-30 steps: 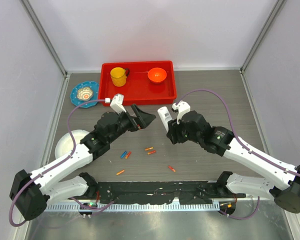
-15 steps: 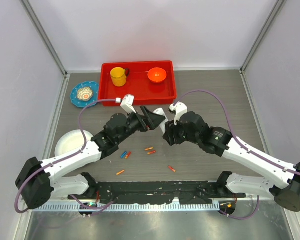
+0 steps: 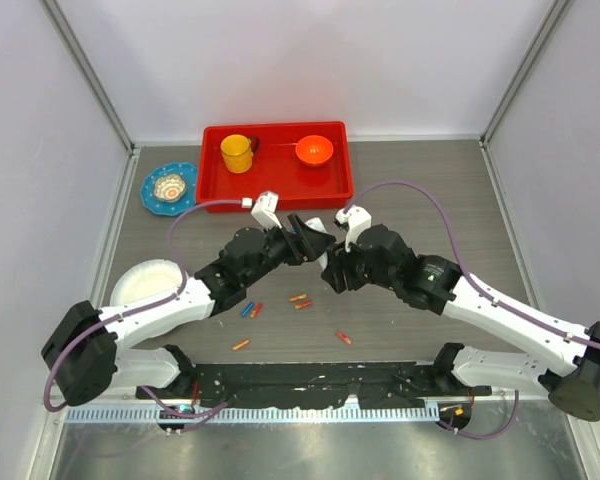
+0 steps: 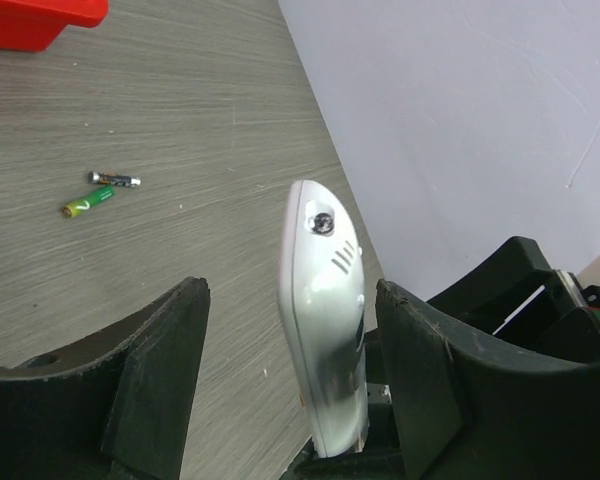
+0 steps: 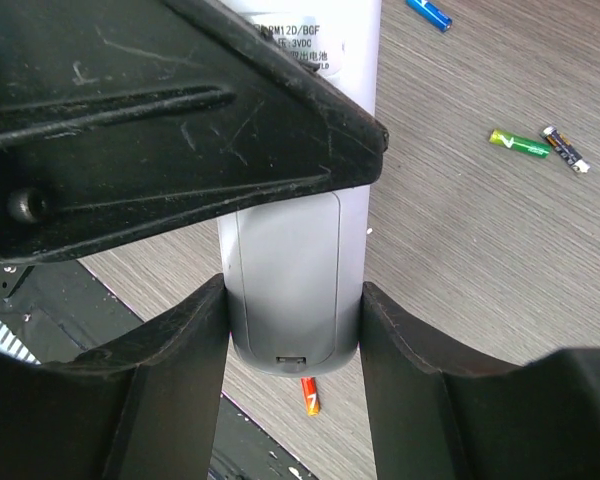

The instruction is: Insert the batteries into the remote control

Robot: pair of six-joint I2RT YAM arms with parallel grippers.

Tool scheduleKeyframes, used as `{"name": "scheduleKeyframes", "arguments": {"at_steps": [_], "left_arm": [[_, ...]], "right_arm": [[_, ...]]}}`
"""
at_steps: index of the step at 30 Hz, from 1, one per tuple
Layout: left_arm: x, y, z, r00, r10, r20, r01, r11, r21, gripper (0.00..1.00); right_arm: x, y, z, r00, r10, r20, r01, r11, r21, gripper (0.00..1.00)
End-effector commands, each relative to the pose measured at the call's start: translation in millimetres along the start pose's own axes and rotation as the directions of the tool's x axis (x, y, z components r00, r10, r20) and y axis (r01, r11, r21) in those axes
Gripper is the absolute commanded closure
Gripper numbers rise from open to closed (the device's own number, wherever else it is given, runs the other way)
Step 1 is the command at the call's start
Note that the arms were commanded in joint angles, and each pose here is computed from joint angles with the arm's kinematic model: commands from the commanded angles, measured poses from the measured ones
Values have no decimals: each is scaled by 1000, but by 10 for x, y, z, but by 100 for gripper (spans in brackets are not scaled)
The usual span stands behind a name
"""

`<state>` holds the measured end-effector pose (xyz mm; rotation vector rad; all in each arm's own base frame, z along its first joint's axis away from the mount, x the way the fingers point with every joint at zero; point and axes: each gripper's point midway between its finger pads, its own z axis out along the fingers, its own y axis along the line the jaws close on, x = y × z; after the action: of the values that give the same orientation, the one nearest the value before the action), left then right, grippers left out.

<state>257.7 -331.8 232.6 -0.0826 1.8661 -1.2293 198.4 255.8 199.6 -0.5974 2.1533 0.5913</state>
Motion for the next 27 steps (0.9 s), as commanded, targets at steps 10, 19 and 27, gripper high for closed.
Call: {"name": "scheduleKeyframes", "arguments": {"at_steps": [10, 19, 27], "left_arm": [[-182, -270, 25, 997, -11, 80, 4, 996, 85, 45], [-85, -232, 18, 998, -5, 69, 0, 997, 78, 36], [-32, -197, 9, 998, 5, 65, -10, 997, 72, 46]], "right_arm": [[-150, 94, 0, 998, 26, 66, -23, 999, -35, 94], [-167, 84, 1, 997, 30, 74, -28, 999, -31, 94], [-184, 119, -18, 996, 37, 78, -33, 998, -47, 94]]}}
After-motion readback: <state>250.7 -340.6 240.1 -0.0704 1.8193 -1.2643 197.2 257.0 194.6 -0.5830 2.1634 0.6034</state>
